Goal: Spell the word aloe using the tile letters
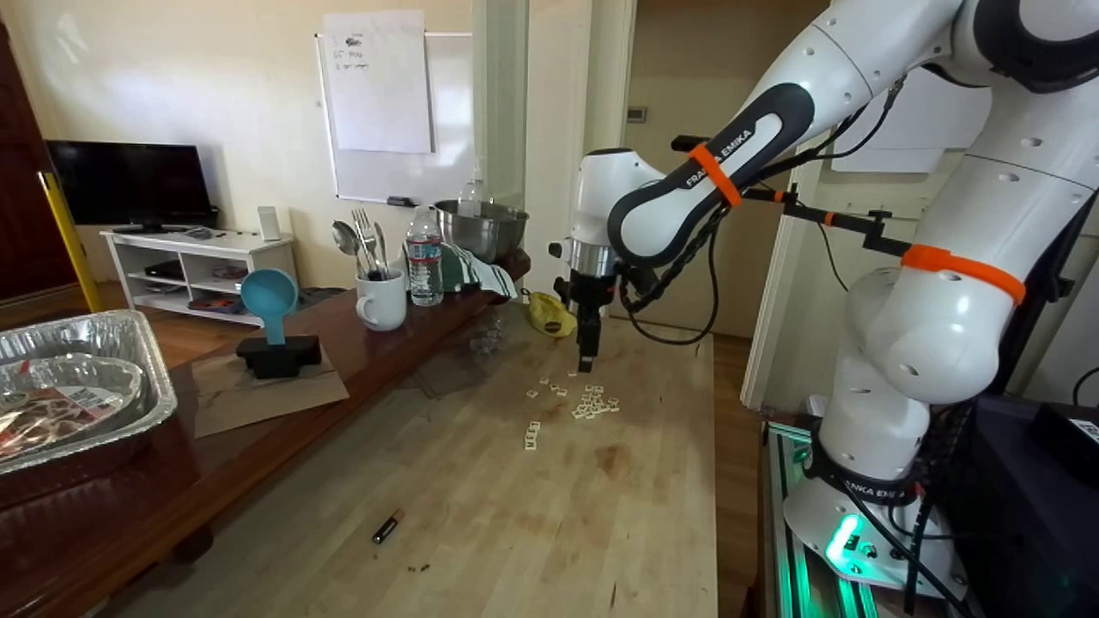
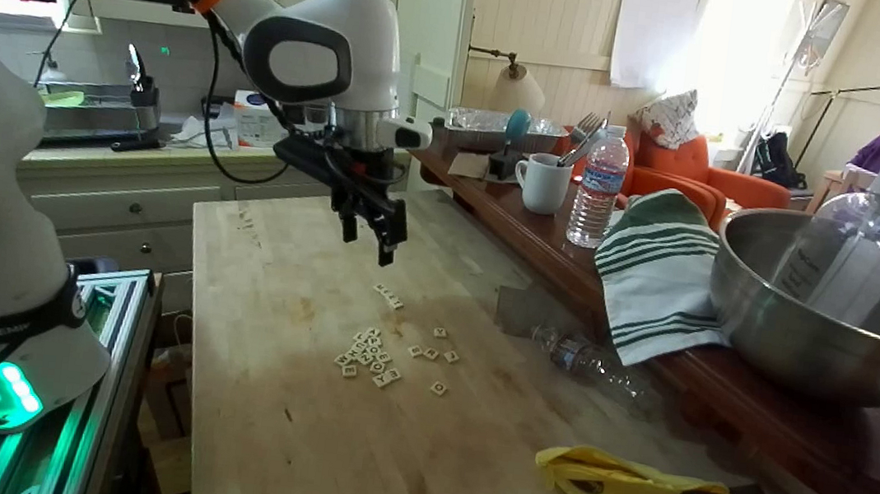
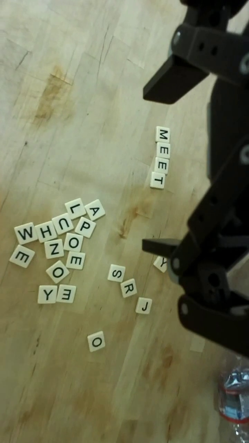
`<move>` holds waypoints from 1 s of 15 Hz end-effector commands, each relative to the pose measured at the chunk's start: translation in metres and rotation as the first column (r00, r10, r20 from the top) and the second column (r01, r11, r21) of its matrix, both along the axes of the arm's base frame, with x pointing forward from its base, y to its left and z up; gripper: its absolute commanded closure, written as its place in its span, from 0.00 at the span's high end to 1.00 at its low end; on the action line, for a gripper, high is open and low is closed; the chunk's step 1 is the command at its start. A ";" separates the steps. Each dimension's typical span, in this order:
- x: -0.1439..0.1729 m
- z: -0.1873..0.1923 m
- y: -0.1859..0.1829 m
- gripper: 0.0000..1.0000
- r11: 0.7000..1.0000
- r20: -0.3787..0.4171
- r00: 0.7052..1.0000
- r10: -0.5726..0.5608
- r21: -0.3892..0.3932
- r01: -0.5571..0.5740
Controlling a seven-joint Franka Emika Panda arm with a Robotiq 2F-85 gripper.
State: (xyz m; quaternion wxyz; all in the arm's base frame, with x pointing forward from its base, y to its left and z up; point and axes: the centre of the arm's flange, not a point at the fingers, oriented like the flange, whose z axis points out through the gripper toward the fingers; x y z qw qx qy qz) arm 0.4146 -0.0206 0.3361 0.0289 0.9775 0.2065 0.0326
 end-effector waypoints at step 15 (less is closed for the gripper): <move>0.020 -0.070 0.013 0.94 0.992 -0.006 0.993 0.119 0.032 -0.118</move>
